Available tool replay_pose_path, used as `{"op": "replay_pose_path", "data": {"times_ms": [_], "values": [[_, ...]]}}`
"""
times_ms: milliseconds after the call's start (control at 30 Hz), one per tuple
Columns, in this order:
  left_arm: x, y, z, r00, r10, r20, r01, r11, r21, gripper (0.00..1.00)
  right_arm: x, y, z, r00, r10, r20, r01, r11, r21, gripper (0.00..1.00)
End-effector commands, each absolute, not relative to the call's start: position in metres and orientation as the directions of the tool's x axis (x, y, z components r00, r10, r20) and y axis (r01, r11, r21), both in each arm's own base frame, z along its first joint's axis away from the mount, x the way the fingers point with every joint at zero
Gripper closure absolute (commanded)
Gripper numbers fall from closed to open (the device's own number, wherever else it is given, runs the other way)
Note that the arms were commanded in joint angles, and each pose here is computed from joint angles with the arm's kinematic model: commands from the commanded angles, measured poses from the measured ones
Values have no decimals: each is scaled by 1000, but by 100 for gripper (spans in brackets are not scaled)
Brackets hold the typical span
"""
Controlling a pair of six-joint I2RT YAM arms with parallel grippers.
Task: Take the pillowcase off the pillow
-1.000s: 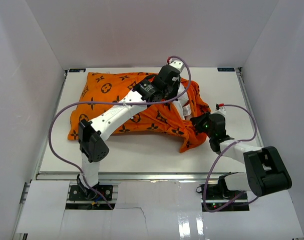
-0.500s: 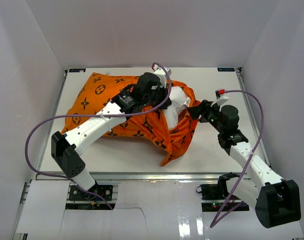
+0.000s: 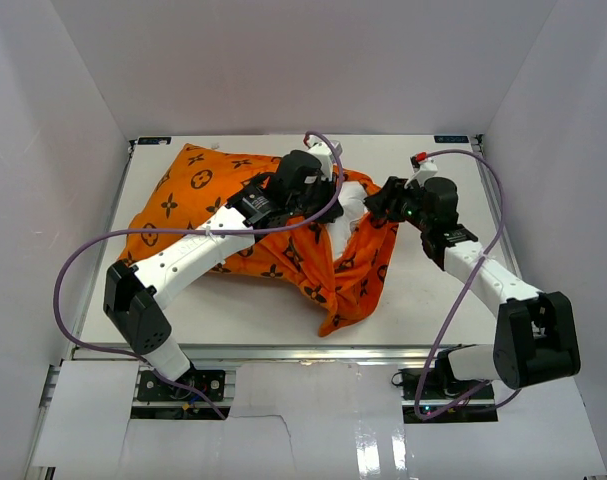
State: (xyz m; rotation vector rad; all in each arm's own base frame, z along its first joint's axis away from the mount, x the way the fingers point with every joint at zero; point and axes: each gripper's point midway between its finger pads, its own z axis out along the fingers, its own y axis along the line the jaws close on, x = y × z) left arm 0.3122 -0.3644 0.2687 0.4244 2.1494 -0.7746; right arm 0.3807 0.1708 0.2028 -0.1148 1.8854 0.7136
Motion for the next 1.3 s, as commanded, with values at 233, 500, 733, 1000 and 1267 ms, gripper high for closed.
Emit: {"op": "replay_pose_path", "data": {"times_ms": [233, 500, 733, 1000, 1267], "values": [[307, -329, 381, -450, -165, -878, 515, 755, -406, 100, 446, 111, 133, -474, 320, -820, -23, 927, 375, 82], [279, -323, 449, -371, -281, -885, 622, 632, -462, 100, 473, 138, 93, -599, 329, -730, -71, 886, 458, 82], [347, -345, 441, -294, -206, -933, 529, 778, -338, 100, 461, 177, 112, -628, 242, -740, -296, 804, 515, 54], [393, -345, 398, -279, -135, -951, 398, 885, -242, 100, 415, 169, 209, -519, 168, -838, -431, 796, 426, 21], [412, -347, 380, -285, -103, -953, 347, 916, -203, 100, 365, 163, 251, -416, 126, -900, -526, 774, 352, 7]]}}
